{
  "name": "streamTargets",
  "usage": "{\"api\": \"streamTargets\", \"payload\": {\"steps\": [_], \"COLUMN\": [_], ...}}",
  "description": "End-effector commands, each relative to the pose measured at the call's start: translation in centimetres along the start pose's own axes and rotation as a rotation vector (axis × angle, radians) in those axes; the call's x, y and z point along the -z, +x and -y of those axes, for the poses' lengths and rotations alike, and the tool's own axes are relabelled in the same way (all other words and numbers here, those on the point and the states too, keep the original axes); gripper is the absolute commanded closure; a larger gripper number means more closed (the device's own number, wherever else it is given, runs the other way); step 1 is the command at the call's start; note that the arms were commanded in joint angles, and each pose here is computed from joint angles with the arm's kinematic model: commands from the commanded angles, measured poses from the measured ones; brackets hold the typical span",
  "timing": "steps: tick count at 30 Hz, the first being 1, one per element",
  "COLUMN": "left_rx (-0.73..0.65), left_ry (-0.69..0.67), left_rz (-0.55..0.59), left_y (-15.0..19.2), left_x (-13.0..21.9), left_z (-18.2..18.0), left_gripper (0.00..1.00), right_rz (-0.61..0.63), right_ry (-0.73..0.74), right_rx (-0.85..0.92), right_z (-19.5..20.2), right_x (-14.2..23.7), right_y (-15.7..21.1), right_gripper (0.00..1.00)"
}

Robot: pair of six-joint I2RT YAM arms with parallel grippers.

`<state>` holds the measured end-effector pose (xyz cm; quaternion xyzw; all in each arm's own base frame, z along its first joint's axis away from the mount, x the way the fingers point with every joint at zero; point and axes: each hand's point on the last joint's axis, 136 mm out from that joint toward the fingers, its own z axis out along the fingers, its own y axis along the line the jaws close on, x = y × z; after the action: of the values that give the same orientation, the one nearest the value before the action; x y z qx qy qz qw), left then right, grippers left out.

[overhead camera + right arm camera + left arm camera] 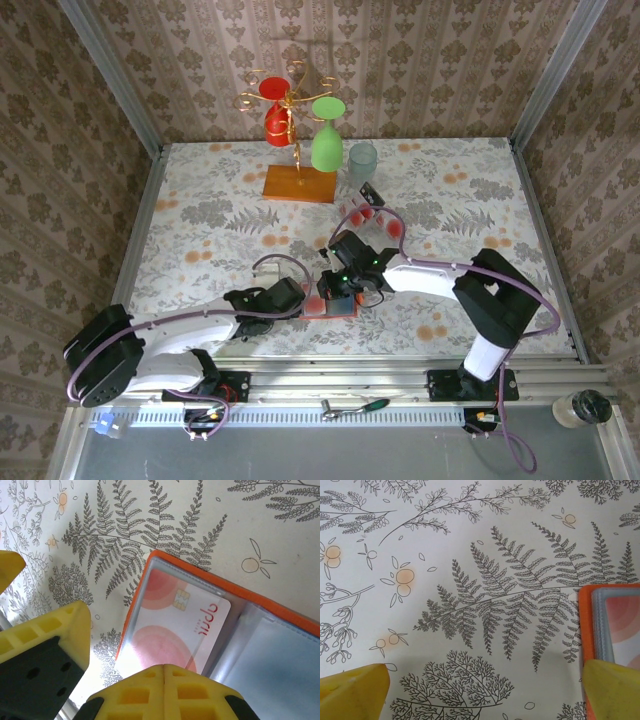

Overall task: Put the credit cards into the card holder
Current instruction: Insert the credit card into the card slot.

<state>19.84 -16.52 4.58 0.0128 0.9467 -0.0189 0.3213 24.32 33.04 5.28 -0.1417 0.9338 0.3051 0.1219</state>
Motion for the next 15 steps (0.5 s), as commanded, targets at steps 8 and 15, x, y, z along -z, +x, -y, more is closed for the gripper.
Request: {"api": "streamTargets", "payload": {"steps": [8,15], "left_rx": [-0.073,-0.092], "left_ry": [-0.075,-0.075], "left_rz": [-0.074,-0.091], "left_y": [1.3,1.7], "left_x": [-1.0,-1.6], "left_z": [-0.6,-0.1], "left_gripper": [0.0,0.0], "right_rz": [-0.046,-0.067], "right_ry": [0.034,0.041], "right_rx": [-0.012,-0.011], "right_z": [0.9,1.1], "right_x": [-0.5,-1.2], "right_y": [2.0,2.6], "right_gripper": [0.98,0.98]}}
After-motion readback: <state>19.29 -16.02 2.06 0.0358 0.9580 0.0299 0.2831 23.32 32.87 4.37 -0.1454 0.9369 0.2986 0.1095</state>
